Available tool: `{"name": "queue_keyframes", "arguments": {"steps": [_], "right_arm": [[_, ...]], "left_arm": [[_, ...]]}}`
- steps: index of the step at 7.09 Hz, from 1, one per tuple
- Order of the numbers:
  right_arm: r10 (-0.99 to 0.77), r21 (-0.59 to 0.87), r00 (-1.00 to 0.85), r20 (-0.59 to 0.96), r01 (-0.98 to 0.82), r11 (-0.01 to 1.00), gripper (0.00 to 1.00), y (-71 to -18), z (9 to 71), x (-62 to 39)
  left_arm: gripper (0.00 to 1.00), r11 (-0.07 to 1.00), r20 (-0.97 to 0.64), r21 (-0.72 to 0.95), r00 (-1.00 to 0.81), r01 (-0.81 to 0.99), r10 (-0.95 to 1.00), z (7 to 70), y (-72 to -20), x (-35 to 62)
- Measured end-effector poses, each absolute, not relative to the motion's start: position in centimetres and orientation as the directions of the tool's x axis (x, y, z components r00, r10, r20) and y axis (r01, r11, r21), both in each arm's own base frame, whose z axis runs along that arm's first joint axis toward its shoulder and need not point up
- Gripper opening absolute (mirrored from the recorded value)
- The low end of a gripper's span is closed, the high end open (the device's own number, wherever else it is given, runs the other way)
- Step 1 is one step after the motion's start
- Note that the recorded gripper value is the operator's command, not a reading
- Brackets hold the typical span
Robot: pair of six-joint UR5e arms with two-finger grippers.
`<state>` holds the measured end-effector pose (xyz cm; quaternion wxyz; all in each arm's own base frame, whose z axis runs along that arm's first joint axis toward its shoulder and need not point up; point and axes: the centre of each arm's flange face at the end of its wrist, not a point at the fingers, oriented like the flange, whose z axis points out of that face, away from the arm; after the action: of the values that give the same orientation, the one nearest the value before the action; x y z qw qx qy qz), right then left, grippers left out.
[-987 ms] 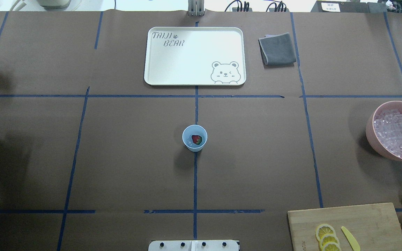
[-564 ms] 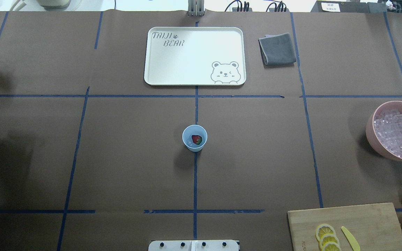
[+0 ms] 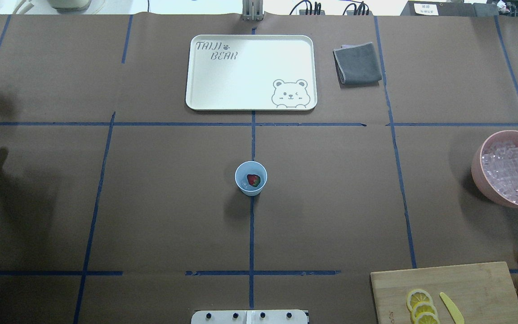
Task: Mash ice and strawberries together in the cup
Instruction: 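Grasp the metal pestle beside the cup rack with the left gripper, then carry the pestle with the left gripper over the light-blue cup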
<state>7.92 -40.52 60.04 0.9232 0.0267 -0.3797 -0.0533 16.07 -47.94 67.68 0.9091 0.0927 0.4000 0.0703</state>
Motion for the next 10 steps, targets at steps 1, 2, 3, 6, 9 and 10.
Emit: {"name": "queue_keyframes", "arguments": {"steps": [1,2,3,6,9,10], "right_arm": [[-0.12,0.092,0.706,0.698,0.078,0.993,0.99,-40.5,59.9,7.9],[-0.121,0.093,0.706,0.698,0.078,0.993,0.99,-40.5,59.9,7.9],[-0.121,0.094,0.706,0.698,0.078,0.993,0.99,-40.5,59.8,7.9],[-0.119,0.09,0.706,0.698,0.079,0.993,0.99,-40.4,60.0,7.9],[-0.121,0.092,0.706,0.698,0.079,0.993,0.99,-40.5,59.9,7.9],[-0.122,0.093,0.706,0.698,0.079,0.993,0.99,-40.5,59.9,7.9]], "left_arm": [[0.0,0.961,-0.719,0.274,0.654,-0.046,0.236,65.1,-49.2,16.4],[0.02,0.939,-0.718,0.34,0.634,-0.043,0.289,61.8,-50.6,16.8],[0.11,0.899,-0.702,0.434,0.607,-0.048,0.372,58.1,-52.0,17.3],[0.0,0.702,-0.614,0.712,0.499,0.018,0.611,44.3,-56.5,20.3],[0.0,0.544,-0.55,0.831,0.326,0.118,0.769,31.7,-55.0,27.2],[0.0,0.477,-0.503,0.864,0.263,0.16,0.823,29.0,-53.2,29.7]]}}
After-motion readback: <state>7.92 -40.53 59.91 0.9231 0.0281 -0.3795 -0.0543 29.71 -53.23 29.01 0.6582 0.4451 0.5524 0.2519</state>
